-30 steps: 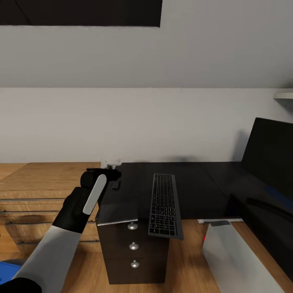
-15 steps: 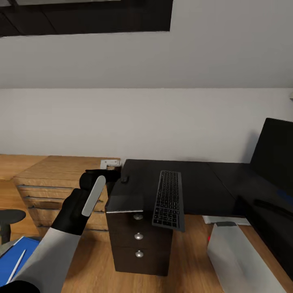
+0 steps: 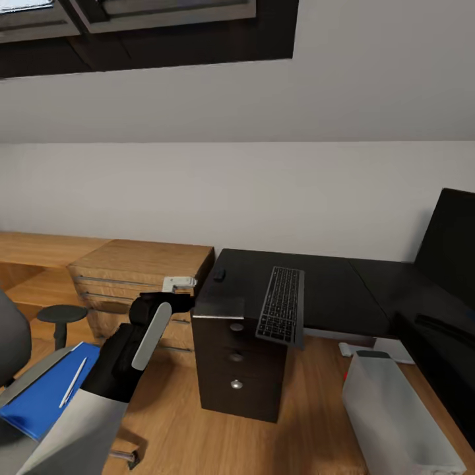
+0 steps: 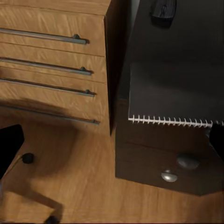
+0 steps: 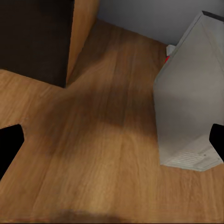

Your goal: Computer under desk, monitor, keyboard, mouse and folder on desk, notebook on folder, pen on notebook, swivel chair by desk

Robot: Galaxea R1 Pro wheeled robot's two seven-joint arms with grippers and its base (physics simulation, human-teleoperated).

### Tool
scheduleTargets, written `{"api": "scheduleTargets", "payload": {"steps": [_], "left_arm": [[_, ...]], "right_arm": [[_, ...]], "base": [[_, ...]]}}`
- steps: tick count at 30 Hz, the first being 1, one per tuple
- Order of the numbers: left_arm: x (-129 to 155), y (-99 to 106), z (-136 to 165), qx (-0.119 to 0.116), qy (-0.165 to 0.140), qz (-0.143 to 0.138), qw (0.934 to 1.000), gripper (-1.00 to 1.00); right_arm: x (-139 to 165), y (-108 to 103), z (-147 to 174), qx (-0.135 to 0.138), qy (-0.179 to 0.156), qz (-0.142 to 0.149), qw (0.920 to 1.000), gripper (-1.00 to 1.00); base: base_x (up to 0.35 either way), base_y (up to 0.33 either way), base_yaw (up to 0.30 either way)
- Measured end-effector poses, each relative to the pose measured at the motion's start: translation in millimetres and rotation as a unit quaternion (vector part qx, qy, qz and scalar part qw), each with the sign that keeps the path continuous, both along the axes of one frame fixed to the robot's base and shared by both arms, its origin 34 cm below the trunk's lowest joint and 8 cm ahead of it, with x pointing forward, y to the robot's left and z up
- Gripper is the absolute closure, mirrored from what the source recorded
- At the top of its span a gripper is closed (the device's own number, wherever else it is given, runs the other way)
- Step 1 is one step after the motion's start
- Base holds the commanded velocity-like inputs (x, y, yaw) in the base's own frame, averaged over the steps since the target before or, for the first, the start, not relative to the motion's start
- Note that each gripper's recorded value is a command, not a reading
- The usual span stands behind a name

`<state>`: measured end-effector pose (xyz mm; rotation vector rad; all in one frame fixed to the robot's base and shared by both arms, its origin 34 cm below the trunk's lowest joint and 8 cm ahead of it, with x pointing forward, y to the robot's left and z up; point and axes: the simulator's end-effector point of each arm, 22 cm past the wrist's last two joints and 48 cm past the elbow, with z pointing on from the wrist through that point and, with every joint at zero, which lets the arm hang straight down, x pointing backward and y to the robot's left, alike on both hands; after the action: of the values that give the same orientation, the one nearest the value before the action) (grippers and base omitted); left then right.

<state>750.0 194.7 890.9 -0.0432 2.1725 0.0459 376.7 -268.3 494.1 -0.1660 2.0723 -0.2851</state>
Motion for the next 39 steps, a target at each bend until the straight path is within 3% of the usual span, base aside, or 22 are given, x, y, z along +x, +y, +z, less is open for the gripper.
{"api": "scheduleTargets", "payload": {"steps": [18,19,26,27,28,29,31,32,37,39], "left_arm": [[-5.3,3.4,-12.4,0.002,0.010,0.002,0.9999,-1.00],[-15.6,3.1,-31.8,0.002,0.025,0.002,0.9997,-1.00],[-51.7,0.5,-62.5,-0.007,0.039,-0.003,0.9992,-1.00],[-79.7,10.6,-77.1,-0.012,0.029,0.005,0.9995,-1.00],[-131.6,12.0,-149.3,-0.021,0.089,0.014,0.9958,-1.00],[-140.5,12.6,-160.3,-0.025,0.091,0.019,0.9954,-1.00],[-138.6,15.1,-159.9,-0.041,0.056,0.037,0.9969,-1.00],[-150.6,19.0,-170.6,-0.062,0.023,0.062,0.9958,-1.00],[-174.0,25.3,-200.3,-0.073,0.015,0.089,0.9933,-1.00],[-181.2,30.1,-216.9,-0.072,0.017,0.100,0.9922,-1.00]], "right_arm": [[0.2,-0.8,0.1,-0.001,0.000,0.001,1.0000,-1.00],[0.3,-0.5,0.2,-0.001,0.000,0.002,1.0000,-1.00],[-0.1,-0.1,0.1,-0.001,0.000,0.002,1.0000,-1.00],[1.4,0.3,0.8,0.000,-0.001,0.000,1.0000,-1.00],[2.7,0.5,1.4,0.000,-0.002,-0.001,1.0000,-1.00],[3.9,0.8,2.1,0.001,-0.003,-0.002,1.0000,-1.00],[10.7,2.3,6.4,0.004,-0.012,-0.004,0.9999,-1.00],[26.9,5.1,16.3,0.010,-0.031,-0.007,0.9995,-1.00],[64.2,-6.3,33.7,0.028,-0.062,-0.048,0.9965,-1.00],[93.0,-4.6,39.1,0.061,-0.066,-0.090,0.9919,-1.00]], "base": [[-0.241,0.161,0.004],[-0.014,0.011,0.000],[-0.004,0.003,0.000],[0.000,0.000,0.000],[0.000,0.000,0.000],[0.000,0.000,0.000],[0.000,0.000,0.000],[0.000,0.000,0.000],[0.000,0.000,0.000],[0.000,0.000,0.000]]}}
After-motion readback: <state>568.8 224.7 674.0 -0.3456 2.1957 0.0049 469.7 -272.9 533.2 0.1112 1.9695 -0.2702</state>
